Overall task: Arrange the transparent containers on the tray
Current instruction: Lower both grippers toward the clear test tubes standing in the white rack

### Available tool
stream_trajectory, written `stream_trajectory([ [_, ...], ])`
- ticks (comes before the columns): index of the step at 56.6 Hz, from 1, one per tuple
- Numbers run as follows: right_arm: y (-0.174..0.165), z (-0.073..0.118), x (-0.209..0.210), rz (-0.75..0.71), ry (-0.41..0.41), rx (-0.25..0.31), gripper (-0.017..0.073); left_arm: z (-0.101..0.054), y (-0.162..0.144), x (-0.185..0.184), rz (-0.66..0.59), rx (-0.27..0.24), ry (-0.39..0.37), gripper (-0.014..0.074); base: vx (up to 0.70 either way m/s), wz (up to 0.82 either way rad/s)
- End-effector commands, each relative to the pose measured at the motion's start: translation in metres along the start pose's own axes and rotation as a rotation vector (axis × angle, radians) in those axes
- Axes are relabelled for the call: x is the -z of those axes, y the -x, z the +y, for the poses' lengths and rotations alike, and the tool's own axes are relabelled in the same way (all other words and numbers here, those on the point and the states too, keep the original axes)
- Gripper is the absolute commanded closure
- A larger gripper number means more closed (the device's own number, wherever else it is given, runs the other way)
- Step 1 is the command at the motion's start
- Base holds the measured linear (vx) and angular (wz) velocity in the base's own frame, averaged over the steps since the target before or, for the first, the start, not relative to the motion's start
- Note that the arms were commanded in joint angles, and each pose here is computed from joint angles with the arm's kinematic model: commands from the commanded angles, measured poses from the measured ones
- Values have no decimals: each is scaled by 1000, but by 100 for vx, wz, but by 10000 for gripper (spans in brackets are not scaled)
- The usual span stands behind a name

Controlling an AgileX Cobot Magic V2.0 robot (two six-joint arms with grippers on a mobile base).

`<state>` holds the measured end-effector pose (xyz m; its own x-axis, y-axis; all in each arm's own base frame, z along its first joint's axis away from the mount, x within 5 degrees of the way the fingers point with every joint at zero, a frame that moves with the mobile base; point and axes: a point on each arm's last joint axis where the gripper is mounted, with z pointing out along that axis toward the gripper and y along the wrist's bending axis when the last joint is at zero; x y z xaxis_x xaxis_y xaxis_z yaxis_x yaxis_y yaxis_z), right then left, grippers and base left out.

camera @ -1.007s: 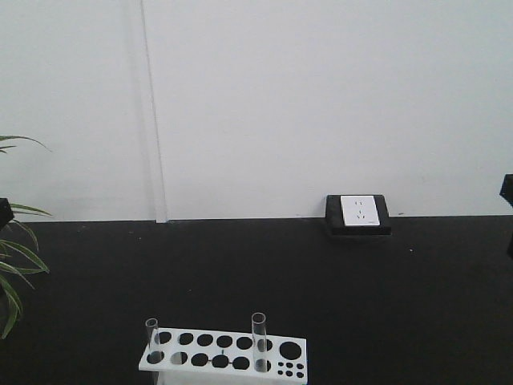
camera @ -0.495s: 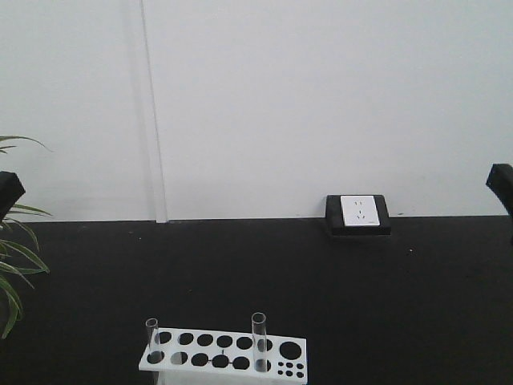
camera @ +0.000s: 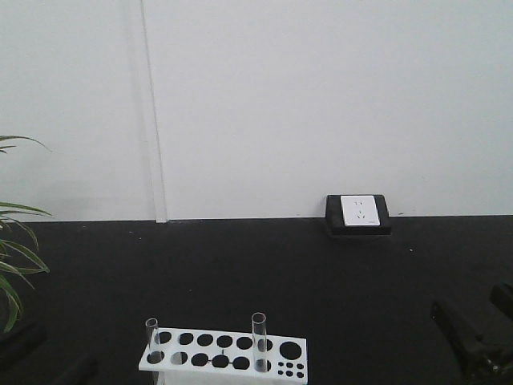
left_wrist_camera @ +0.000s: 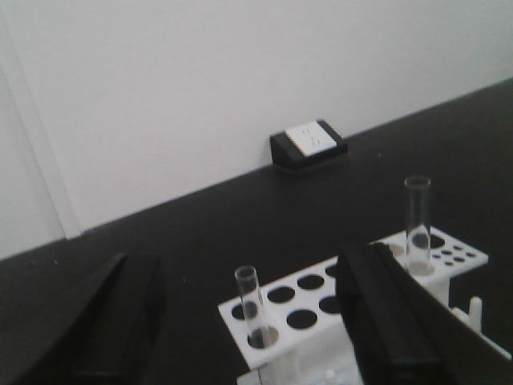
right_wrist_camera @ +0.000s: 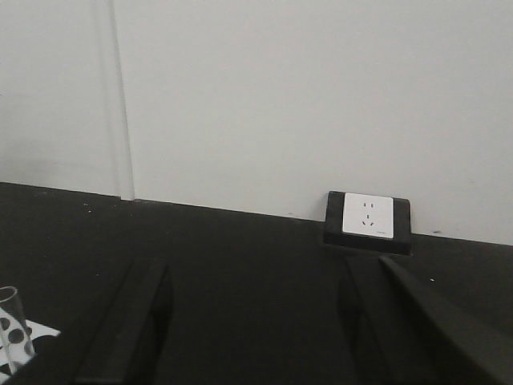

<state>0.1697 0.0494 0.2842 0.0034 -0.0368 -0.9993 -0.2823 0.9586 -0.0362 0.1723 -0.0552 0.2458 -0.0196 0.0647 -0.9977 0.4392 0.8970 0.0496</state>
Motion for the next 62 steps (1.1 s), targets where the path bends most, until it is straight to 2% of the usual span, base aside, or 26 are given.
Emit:
stream_trajectory([
  [1,18,2,2,-171,15,36,68,0,11,-13,-122,45,-42,36,0,0],
  [7,19,2,2,-187,18,43,68,2,4,-31,-142,87,-83,36,0,0],
  [13,20,2,2,-203,18,42,68,6,-7,-56,-133,160,-113,36,0,0],
  [18,21,2,2,-204,18,42,68,10,-13,-76,-141,184,-132,36,0,0],
  [34,20,2,2,-203,18,44,68,22,-33,-129,-94,191,-155,36,0,0],
  [45,20,2,2,-203,18,44,68,22,-54,-142,-51,191,-185,55,0,0],
  [55,20,2,2,-203,18,44,69,22,-63,-144,-36,209,-182,189,0,0],
  [62,20,2,2,-203,18,44,69,21,-59,-144,-93,216,-200,387,0,0],
])
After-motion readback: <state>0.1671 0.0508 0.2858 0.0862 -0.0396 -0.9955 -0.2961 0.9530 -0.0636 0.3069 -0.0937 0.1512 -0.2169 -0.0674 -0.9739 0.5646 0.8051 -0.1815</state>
